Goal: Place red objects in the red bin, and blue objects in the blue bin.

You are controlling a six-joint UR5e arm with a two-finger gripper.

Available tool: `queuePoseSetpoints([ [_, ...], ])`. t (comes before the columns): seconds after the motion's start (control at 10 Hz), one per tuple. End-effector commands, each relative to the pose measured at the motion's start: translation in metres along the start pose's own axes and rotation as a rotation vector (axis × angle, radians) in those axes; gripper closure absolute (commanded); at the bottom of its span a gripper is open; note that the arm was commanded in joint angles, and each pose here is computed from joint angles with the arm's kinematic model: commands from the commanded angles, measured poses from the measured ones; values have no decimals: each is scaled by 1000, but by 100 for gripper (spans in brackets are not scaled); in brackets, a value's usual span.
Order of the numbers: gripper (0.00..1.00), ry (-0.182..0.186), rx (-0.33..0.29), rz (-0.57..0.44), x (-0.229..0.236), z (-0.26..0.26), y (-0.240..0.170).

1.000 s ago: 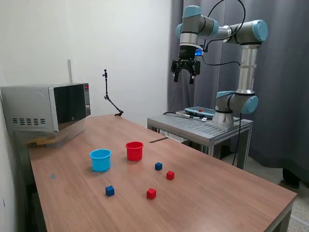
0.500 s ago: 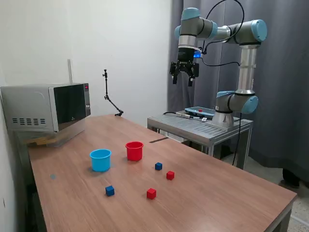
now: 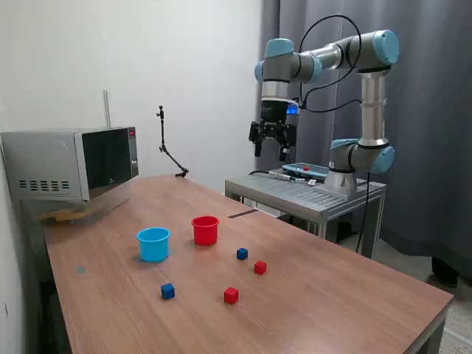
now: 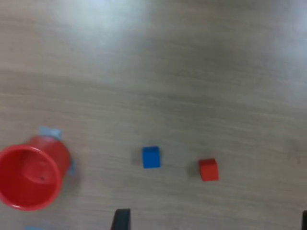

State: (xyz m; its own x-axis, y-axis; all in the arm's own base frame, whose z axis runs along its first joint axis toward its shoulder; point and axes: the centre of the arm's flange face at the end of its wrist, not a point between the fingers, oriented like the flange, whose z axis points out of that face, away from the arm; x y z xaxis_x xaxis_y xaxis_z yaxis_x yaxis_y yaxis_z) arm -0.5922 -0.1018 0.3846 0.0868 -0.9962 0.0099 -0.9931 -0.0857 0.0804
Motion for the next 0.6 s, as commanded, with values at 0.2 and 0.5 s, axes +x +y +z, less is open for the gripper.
queuePoseSetpoints([
  [0.2,0,93,36,-20,18,76,28],
  [0.5,0,124,90,-37,30,142,40],
])
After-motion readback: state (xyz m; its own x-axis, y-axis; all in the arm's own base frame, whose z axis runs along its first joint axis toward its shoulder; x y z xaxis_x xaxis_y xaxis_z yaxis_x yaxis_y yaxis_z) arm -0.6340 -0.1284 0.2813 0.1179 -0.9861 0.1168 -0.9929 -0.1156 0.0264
